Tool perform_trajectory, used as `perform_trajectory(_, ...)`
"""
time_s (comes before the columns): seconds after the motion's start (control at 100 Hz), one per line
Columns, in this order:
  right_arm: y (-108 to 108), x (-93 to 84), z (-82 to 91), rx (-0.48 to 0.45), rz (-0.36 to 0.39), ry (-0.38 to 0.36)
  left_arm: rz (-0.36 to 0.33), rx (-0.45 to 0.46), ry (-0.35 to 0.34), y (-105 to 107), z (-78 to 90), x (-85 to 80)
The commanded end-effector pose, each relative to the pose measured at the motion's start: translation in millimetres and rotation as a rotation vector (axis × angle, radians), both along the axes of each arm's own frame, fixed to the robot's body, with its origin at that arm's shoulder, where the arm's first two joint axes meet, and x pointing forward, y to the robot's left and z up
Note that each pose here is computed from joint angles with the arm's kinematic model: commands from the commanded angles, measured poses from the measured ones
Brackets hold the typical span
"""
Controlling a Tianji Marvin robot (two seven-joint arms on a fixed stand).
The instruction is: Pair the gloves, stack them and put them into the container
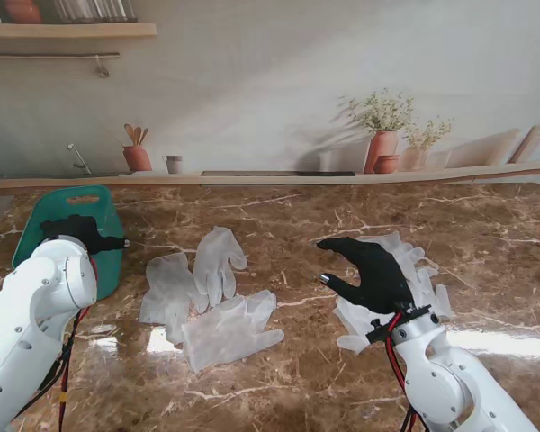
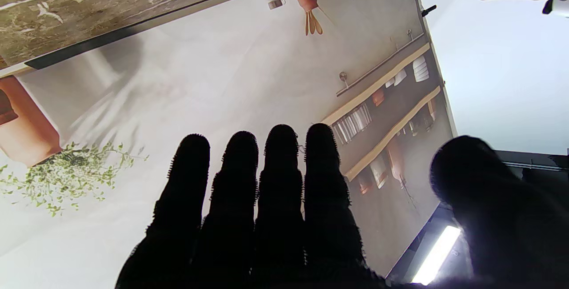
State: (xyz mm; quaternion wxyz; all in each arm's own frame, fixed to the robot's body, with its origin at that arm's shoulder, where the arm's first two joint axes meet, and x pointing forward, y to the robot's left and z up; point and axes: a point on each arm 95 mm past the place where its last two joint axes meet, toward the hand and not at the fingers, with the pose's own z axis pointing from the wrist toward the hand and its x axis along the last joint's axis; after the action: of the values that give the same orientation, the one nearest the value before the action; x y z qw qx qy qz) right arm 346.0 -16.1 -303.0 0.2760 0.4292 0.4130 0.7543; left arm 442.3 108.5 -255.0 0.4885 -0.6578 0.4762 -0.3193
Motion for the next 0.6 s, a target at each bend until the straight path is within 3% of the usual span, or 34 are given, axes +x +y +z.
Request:
perform_trajectory(0.0, -2, -3.3, -6.9, 0.002, -0.004, 0.028, 0.021, -0.006, 0.025, 2, -6.4, 3.2)
perform_trajectory(0.32, -2, -4.4, -7.9, 0.009, -0.005, 0.034, 0.037, 0.033, 0.149, 4, -30.9, 15.4)
perform_trajectory(0.59, -2, -5.0, -8.5, 0.012, -0.006, 0.048, 0.019, 0.048, 0.161, 8, -37.5, 12.0)
